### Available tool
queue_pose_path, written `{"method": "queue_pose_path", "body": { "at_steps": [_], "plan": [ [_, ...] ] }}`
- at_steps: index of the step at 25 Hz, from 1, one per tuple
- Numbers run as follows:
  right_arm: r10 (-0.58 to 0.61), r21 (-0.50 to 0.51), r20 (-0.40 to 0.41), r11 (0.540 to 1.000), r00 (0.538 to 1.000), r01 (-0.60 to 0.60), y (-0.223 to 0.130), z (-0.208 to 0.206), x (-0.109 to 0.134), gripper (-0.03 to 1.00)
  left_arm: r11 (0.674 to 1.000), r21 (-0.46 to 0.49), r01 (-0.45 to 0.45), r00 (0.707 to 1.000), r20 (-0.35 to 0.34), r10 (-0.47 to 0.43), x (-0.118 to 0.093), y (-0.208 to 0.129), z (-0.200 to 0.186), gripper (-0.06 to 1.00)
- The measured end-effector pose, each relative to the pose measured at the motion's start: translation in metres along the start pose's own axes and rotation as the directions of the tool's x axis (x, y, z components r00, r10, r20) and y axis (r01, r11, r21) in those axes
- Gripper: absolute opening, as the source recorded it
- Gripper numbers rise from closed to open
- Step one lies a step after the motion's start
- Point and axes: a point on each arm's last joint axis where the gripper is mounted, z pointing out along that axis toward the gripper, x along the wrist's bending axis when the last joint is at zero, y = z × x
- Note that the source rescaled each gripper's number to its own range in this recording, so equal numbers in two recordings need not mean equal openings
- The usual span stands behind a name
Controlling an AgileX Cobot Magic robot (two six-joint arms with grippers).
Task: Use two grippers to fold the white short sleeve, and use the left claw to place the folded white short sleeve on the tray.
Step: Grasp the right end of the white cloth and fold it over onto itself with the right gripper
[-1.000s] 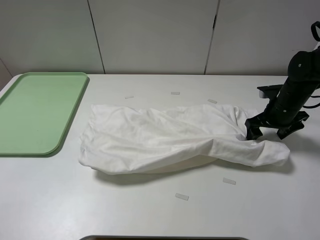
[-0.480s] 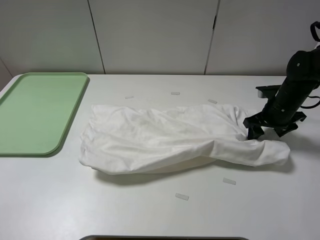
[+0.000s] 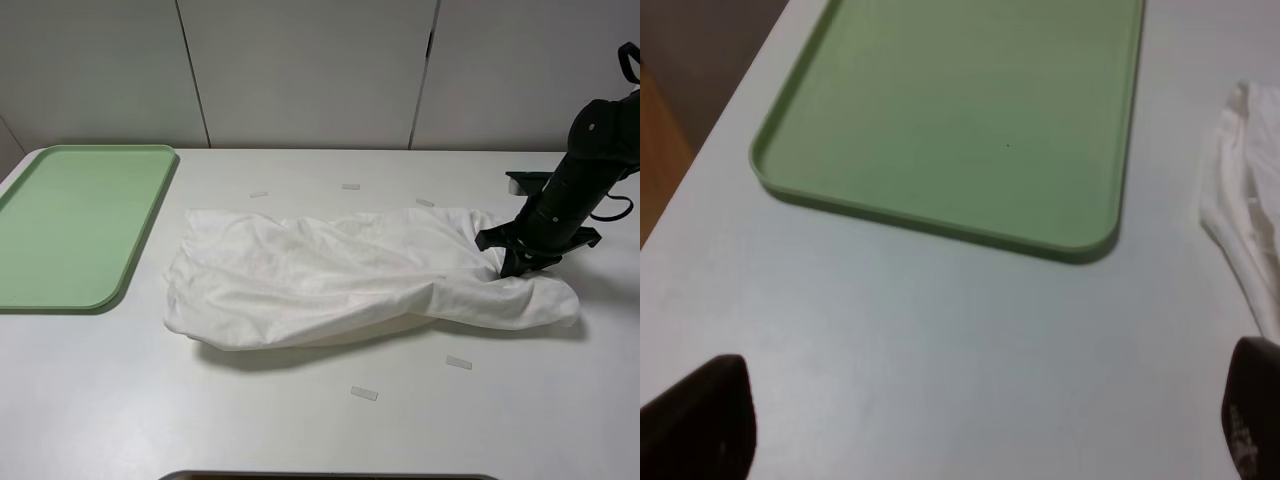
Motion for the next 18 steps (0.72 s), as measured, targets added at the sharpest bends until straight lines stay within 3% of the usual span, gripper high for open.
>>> {"method": "queue_pose_path", "body": {
  "at_steps": [8,13,18],
  "plan": [
    [-0.081,-0.045,0.078,0.995,0.994,0.085,0.006,-0.024,-0.007,0.09,1.000,-0.001,0.000,1.000,-0.001,0.000,0.000,0.000,0.000,0.92],
    [-0.128,-0.103,0.170,0.984,0.977,0.146,0.022,-0.078,-0.012,0.09,1.000,-0.001,0.000,1.000,-0.001,0.000,0.000,0.000,0.000,0.92],
    [-0.148,-0.085,0.259,0.981,0.955,0.176,0.035,-0.108,-0.018,0.09,1.000,-0.001,0.000,1.000,-0.001,0.000,0.000,0.000,0.000,0.92]
  ]
}}
